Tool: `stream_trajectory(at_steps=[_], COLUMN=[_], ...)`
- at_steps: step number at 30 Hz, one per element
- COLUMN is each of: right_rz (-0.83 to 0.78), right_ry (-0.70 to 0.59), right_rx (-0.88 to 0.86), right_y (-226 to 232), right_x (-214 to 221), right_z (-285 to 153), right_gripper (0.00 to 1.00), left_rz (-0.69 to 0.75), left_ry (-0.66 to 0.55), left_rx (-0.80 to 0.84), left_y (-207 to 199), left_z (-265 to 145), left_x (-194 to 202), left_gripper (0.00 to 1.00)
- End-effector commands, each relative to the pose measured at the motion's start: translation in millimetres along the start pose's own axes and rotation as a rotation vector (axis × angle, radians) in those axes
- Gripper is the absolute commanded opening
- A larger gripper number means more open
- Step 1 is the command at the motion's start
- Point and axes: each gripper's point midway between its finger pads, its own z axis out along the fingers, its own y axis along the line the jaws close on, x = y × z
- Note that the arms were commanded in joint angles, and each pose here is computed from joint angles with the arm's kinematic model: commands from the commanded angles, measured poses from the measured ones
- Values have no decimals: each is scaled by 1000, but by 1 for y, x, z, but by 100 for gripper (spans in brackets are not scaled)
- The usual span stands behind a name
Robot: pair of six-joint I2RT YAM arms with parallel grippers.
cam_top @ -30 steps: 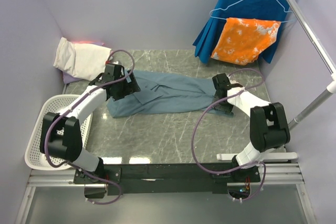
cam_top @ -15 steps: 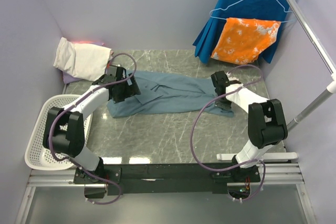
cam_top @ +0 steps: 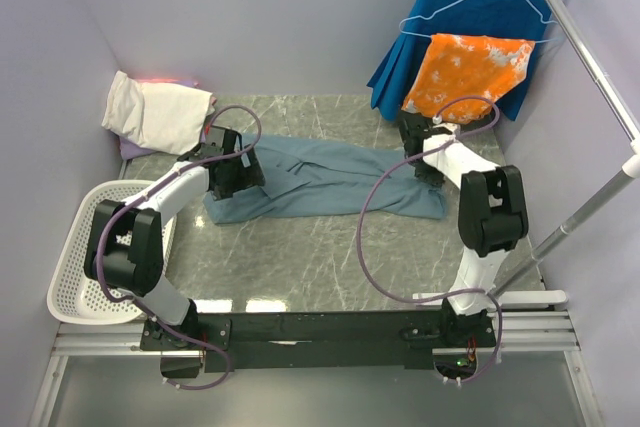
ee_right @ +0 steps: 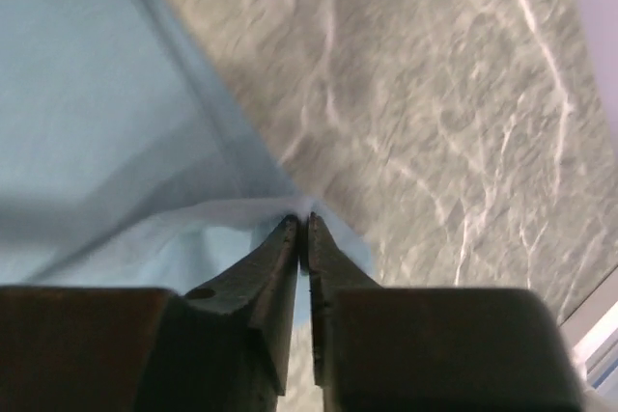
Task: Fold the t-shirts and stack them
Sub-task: Fold the other side of the tshirt into a rectangle
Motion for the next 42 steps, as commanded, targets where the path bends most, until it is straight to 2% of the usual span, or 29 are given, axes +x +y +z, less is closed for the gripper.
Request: stream_trajectory(at_steps=[1, 2, 3, 4, 8, 9, 15, 26, 30, 39, 42], right_rz=[40, 60, 68, 84, 130, 146, 126, 42, -16, -236, -281], right_ry=[-16, -16, -17, -27, -47, -37, 45, 159, 213, 288, 312], right_rx=[142, 160, 167, 159, -49, -164, -350, -224, -135, 41, 85], right_y=[-27, -33, -35, -39, -27, -16, 10, 4, -7, -32, -40], right_x=[-17, -17, -16, -15, -11, -9, 25, 78, 96, 105, 107], right_z=[10, 11, 10, 6, -16, -31, -46, -5, 6, 18, 17], right_gripper=[34, 46, 70, 87, 88, 87, 82, 82, 82, 82, 81], left_rz=[22, 21, 18, 17, 11, 8, -2, -20, -24, -26, -18], left_ry=[-44, -46, -56, -58, -51, -47, -19, -12, -9, -11, 9], left_rx=[-69, -84, -112, -119, -129, -120, -115, -132, -186, -338, -347], left_y=[9, 12, 18, 19, 23, 22, 25, 33, 49, 95, 98], left_z=[-7, -8, -8, -9, -8, -6, 0, 17, 21, 18, 24], left_x=[-11, -11, -12, -11, -7, -5, 6, 14, 13, 11, 14], left_gripper=[99, 99, 100, 99, 99, 99, 99, 99, 100, 99, 100])
